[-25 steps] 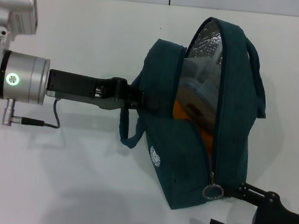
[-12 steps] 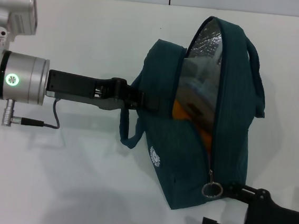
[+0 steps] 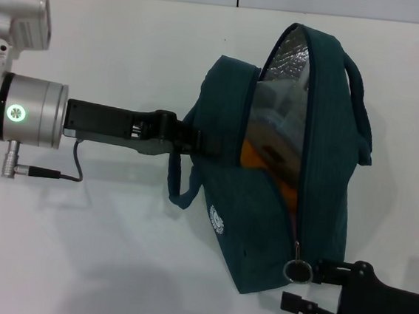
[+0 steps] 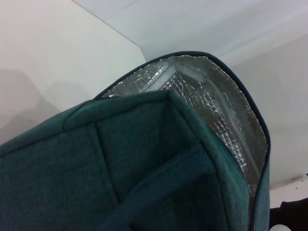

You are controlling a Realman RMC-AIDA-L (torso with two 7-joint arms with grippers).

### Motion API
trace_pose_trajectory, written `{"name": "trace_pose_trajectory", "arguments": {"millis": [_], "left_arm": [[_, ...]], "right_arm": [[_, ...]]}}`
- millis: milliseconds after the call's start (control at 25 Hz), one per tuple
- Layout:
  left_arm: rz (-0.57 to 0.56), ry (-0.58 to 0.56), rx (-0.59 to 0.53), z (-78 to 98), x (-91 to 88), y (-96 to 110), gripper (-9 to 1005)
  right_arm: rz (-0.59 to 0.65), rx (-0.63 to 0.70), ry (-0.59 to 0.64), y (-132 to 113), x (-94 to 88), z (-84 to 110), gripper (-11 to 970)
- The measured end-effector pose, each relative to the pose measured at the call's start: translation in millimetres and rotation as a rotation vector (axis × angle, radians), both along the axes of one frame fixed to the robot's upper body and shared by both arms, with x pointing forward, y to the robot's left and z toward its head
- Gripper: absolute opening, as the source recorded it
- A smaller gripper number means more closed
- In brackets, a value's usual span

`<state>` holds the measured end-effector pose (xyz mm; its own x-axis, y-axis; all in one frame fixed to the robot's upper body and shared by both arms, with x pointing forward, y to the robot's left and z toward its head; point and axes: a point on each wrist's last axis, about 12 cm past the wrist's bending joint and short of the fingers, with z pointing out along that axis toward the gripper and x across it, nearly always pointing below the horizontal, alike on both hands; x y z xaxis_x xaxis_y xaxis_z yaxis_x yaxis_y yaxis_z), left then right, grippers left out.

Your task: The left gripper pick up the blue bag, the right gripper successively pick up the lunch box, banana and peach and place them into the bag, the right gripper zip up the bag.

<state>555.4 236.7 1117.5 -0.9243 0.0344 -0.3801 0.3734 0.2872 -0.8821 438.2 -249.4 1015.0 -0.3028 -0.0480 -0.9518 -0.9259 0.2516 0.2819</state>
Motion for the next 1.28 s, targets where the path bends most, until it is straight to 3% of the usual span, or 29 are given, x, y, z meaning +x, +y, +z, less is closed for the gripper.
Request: {"name": "trace_pose_trajectory", "arguments": {"millis": [480, 600, 1080, 1280], "left_arm": [[0.001, -0.002, 0.000, 0.5, 0.5, 0, 39], [-0.001, -0.002, 0.000, 0.3, 0.3, 0, 39], [0.002, -0.004, 0.000, 0.4, 0.2, 1, 41], [0.003, -0.005, 0.000, 0.6, 0.3, 2, 42]], "right_arm": [[0.003, -0.001, -0.006, 0, 1.4, 0.8, 278], [-0.003, 0.001, -0.007, 0, 2.0, 1.1, 58], [-0.020, 0.019, -0.004, -5, -5.3, 0.7, 10], [-0.092, 0.036, 0.001, -16, -12.3, -0.7, 10]]}}
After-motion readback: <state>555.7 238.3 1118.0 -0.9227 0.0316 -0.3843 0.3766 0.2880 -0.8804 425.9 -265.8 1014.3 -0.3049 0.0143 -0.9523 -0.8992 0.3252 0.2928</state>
